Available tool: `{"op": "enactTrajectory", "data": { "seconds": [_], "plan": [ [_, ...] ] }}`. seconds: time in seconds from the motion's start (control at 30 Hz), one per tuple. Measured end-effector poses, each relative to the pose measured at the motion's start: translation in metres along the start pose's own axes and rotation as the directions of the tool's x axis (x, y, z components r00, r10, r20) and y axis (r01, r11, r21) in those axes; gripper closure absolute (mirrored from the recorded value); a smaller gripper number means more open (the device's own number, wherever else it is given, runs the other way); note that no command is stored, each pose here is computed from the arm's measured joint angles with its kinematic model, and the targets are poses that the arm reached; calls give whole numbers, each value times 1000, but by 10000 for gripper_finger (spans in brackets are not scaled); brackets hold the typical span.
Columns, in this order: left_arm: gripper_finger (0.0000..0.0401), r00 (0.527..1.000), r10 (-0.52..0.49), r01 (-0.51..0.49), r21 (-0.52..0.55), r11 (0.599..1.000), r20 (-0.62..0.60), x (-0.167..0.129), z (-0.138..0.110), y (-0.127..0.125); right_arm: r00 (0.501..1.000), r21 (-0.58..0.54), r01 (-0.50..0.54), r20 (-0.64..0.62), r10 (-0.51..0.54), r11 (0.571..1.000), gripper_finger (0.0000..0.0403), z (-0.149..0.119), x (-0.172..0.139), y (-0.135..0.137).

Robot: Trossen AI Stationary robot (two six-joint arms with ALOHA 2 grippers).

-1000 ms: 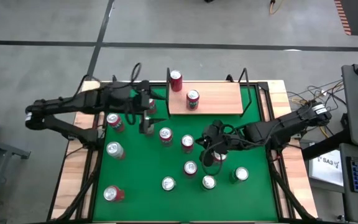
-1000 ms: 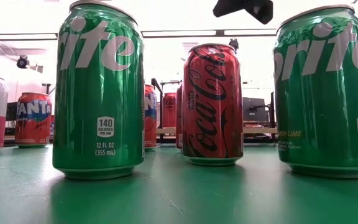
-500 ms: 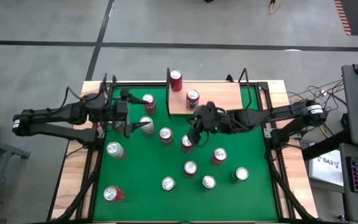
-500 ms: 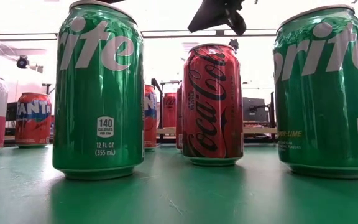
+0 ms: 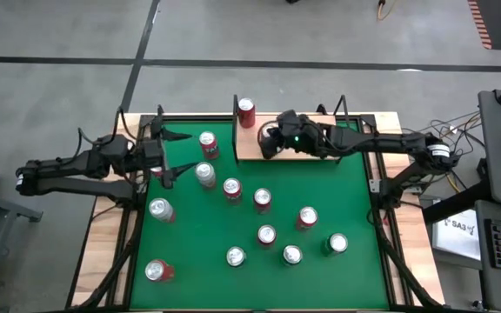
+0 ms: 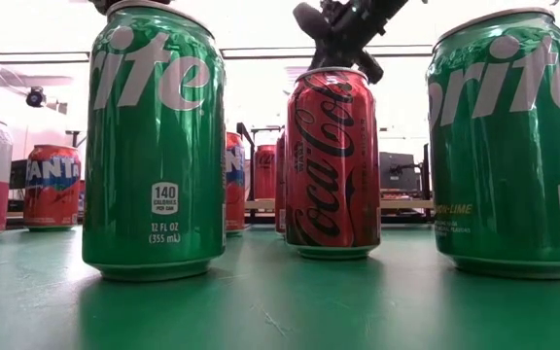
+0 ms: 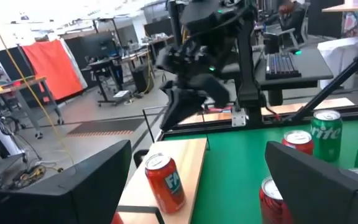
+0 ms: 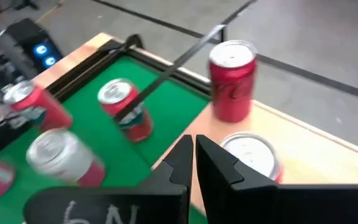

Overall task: Place canned beverage on shelf
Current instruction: Put the red soda can on the shelf

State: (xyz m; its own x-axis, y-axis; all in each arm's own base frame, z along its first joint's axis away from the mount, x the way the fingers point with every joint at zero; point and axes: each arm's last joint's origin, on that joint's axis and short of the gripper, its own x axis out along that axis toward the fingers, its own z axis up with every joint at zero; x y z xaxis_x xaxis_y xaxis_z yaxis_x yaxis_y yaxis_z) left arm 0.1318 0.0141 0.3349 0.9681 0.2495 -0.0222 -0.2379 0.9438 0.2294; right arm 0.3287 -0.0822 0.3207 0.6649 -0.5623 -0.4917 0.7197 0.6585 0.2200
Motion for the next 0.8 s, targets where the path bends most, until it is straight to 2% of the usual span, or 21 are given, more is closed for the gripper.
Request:
{"op": "enactTrajectory", "data": {
  "seconds": [0.33, 0.5, 0.8],
  "plan": [
    [47, 999, 35, -35, 3, 999, 6, -9, -2, 2, 990, -4, 117, -82, -117, 993, 390, -2, 23, -26],
    [47, 999, 33, -33, -1, 999, -24, -9, -6, 2, 981, -20, 150, -121, -151, 989, 390, -9, 36, -30],
    [47, 999, 43, -43, 9, 999, 5, -13, 1, 4, 971, -29, 180, -154, -182, 983, 390, -18, 51, -33]
  ]
}}
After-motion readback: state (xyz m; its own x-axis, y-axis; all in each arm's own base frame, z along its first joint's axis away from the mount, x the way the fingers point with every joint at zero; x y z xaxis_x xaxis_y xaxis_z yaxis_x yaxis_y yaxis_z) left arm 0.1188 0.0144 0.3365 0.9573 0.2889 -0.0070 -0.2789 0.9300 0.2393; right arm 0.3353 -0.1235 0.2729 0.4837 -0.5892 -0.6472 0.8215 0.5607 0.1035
